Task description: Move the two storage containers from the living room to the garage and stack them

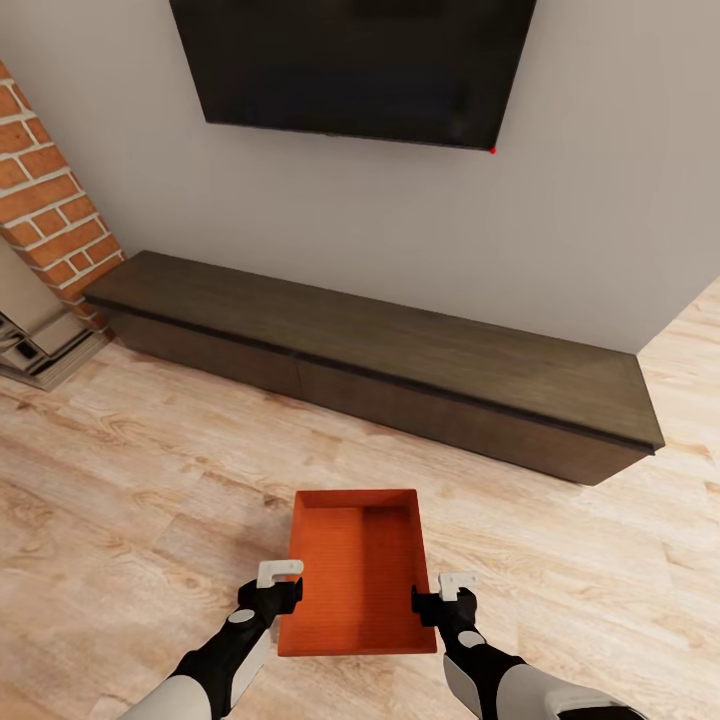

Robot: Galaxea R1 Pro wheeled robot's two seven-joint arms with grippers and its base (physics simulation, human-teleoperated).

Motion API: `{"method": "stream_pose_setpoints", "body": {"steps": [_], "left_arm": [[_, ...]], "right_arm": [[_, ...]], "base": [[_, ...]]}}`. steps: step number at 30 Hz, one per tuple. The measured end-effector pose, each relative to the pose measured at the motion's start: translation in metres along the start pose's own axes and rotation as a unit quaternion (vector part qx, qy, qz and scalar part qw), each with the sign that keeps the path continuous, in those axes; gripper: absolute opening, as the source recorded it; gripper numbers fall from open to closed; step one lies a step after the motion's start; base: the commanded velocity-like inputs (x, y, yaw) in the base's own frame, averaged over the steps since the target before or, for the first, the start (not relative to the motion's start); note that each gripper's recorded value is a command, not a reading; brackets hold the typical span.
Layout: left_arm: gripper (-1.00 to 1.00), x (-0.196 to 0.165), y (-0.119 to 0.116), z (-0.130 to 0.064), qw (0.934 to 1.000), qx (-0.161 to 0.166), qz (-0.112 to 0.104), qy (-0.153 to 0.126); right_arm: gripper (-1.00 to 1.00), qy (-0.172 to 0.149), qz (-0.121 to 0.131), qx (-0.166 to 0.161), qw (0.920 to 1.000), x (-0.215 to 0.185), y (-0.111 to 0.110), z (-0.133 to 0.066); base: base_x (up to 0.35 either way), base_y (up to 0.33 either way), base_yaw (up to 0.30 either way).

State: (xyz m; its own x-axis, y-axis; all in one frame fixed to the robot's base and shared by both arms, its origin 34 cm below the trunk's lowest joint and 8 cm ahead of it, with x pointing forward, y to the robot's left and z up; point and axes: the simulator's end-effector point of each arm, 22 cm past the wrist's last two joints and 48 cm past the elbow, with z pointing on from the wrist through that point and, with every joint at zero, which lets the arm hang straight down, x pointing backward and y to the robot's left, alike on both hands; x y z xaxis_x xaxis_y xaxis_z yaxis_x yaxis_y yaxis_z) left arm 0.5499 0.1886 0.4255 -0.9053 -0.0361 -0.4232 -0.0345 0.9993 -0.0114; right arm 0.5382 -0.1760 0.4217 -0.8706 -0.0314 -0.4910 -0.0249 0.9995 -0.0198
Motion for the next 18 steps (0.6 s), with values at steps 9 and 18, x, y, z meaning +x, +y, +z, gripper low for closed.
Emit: {"method": "stream_pose_setpoints", "body": {"steps": [9,18], "left_arm": [[1.00,0.007,0.001,0.014,1.0000,0.003,0.006,-0.002],[1.00,0.015,0.002,0.028,1.0000,0.004,0.007,-0.001]], "right_arm": [[1.00,0.000,0.000,0.000,1.0000,0.008,0.000,0.013],[1.00,-0.002,0.001,0.001,1.0000,0.016,0.000,0.027]], "base": [[0.000,0.000,0.000],[0.000,0.000,0.000]]}}
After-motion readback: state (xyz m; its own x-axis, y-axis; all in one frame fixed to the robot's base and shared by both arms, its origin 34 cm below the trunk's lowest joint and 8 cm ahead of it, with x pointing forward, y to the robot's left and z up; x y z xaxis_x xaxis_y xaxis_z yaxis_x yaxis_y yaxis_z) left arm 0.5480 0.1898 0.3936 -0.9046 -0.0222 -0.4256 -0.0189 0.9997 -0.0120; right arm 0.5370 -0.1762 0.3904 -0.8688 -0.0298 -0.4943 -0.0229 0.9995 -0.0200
